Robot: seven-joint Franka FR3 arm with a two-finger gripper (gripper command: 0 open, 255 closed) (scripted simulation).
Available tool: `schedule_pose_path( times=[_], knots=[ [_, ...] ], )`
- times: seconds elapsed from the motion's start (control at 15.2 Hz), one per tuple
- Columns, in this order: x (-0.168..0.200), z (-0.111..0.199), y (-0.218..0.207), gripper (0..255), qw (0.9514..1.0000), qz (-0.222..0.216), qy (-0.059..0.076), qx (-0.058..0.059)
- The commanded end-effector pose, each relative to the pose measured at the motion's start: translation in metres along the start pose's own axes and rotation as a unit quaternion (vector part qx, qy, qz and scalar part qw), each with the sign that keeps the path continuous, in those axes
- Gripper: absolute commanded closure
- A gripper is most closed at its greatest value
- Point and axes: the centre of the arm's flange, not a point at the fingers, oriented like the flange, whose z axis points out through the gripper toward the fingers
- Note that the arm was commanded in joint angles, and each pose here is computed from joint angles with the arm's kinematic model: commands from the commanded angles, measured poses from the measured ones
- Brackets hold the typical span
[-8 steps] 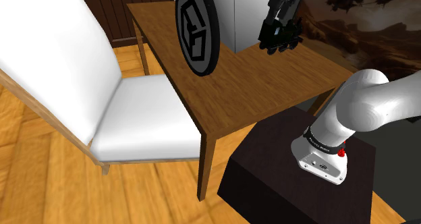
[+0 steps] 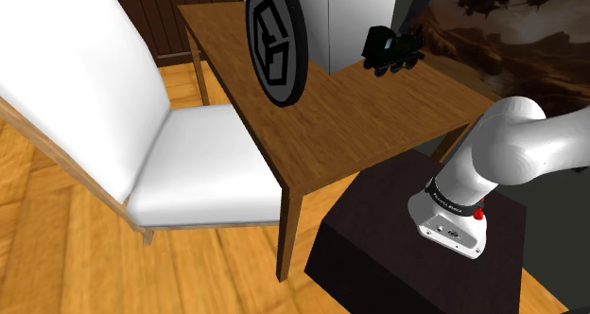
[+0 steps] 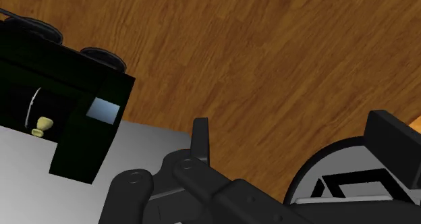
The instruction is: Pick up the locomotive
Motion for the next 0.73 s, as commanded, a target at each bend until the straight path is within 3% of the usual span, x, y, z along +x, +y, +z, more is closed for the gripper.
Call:
schedule_pose_path(
  times=[0.0, 0.33, 0.66],
  knots=[
    [-0.011, 0.000, 0.024, 0, 0.9993, -0.036, 0.006, 0.006],
    [-0.032, 0.002, 0.093, 0, 0.9925, -0.118, 0.023, 0.022],
    [-0.041, 0.007, 0.165, 0, 0.9784, -0.199, 0.039, 0.037]
  ],
)
